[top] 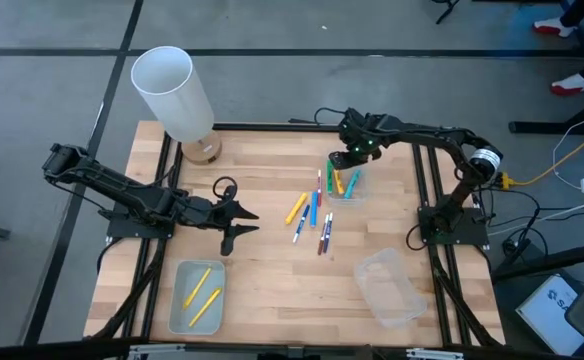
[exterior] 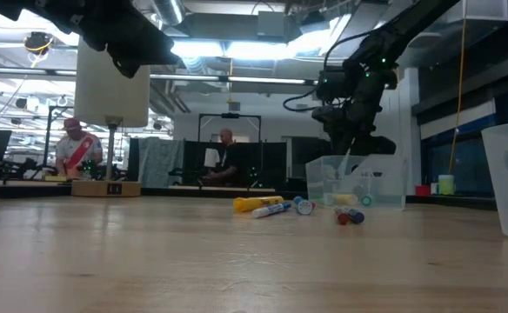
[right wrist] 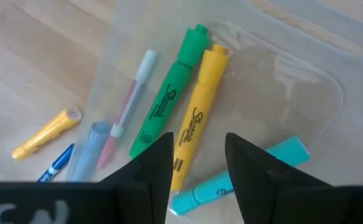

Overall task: Pick & Place Markers
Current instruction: Put the yellow highlighter pen into the top transparent bin

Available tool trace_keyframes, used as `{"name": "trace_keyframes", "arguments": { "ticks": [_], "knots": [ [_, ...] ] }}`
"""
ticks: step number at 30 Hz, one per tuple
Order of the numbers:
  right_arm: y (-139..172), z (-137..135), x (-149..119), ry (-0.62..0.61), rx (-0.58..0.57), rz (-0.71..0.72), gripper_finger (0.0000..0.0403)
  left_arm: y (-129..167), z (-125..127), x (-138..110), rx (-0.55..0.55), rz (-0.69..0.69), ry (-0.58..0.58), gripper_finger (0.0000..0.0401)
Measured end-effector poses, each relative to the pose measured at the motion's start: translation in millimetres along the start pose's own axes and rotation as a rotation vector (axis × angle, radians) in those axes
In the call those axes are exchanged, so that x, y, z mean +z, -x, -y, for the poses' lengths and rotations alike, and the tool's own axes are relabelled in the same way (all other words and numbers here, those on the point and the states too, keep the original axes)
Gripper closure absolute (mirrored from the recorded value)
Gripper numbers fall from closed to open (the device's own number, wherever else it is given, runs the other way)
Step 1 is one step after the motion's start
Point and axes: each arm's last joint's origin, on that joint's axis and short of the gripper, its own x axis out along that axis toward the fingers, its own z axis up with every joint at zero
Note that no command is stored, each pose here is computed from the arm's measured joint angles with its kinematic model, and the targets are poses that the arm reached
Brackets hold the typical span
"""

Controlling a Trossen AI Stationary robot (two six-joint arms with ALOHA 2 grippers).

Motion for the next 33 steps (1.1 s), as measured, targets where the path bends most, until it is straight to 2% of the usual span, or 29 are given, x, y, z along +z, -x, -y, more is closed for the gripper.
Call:
{"name": "trace_keyframes", "arguments": {
  "ticks": [6,11,15,19,23,27,33],
  "knots": [
    [31.0,-8.3,-8.4,0.076,0.040,0.073,0.0258,0.0,0.0,0.0,0.000,0.000,0.000,0.0273],
    [68.4,-23.2,-25.7,0.236,0.101,0.176,0.0257,0.0,0.0,0.0,0.000,0.000,0.000,0.0273],
    [98.0,-39.9,-49.0,0.434,0.095,0.290,0.0257,0.0,0.0,0.0,0.000,0.000,0.000,0.0274],
    [122.4,-56.2,-77.4,0.567,0.066,0.399,0.0257,0.0,0.0,0.0,0.000,0.000,0.000,0.0274],
    [141.7,-69.8,-106.9,0.706,0.105,0.473,0.0257,0.0,0.0,0.0,0.000,0.000,0.001,0.0274],
    [140.4,-72.9,-139.8,0.818,0.170,0.573,0.0257,0.0,-0.3,0.1,0.005,0.002,0.001,0.0273],
    [113.4,-59.8,-182.2,0.931,0.396,0.753,0.0257,0.0,-1.1,0.4,0.035,0.010,0.023,0.0274]
  ]
}}
